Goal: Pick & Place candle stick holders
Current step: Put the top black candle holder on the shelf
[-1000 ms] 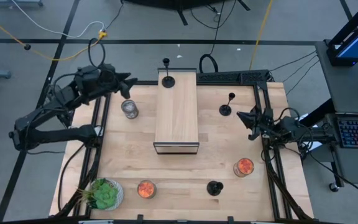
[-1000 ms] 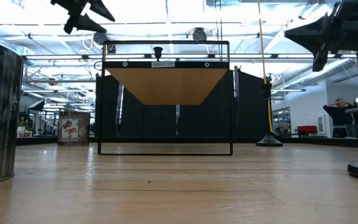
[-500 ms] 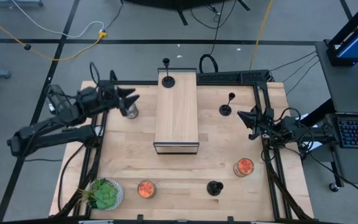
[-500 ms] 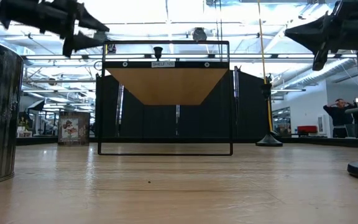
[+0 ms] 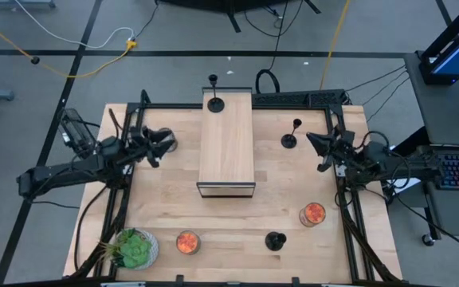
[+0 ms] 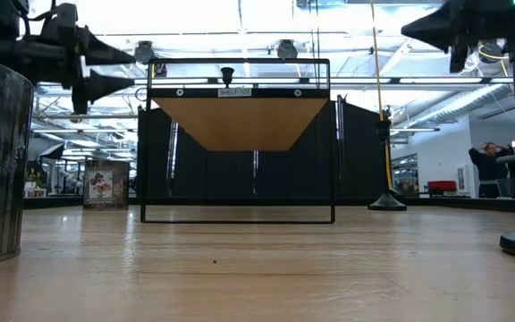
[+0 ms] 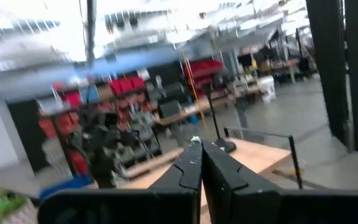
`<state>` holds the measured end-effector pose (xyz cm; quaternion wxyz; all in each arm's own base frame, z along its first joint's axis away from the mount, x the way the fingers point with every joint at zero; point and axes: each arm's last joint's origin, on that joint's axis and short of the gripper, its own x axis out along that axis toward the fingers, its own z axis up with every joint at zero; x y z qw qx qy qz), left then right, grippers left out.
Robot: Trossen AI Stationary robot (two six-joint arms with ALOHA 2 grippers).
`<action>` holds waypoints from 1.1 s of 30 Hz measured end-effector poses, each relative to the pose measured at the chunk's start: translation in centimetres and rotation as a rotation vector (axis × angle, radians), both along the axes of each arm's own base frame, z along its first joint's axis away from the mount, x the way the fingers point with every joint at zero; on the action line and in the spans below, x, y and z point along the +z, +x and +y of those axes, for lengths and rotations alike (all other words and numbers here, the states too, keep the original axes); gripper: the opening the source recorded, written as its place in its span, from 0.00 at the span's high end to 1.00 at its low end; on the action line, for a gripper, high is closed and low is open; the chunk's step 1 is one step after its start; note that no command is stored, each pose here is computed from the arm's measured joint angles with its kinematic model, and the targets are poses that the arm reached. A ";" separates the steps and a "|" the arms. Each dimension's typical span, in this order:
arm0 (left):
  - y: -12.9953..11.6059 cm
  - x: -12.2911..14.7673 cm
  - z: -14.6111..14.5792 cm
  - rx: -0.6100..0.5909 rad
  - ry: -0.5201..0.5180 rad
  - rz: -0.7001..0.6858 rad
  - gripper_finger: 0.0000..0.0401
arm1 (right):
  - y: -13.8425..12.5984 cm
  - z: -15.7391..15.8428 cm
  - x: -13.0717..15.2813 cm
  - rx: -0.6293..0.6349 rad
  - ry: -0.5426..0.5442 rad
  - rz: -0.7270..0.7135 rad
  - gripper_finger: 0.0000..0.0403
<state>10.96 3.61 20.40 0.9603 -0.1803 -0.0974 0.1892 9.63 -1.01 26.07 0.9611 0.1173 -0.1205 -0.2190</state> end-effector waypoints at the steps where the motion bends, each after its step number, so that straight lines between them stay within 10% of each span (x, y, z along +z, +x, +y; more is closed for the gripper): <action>1: 0.1 -0.3 -0.1 0.003 -0.006 0.010 0.37 | 0.2 0.0 0.6 -0.012 0.001 0.040 1.00; 18: -0.2 -0.9 -1.8 -0.022 0.003 0.067 0.37 | 4.0 -1.1 10.8 -0.132 0.025 0.609 1.00; 33: -1.3 -1.5 -1.9 -0.016 -0.021 0.109 0.38 | 6.3 -5.1 12.4 -0.248 0.260 1.003 0.98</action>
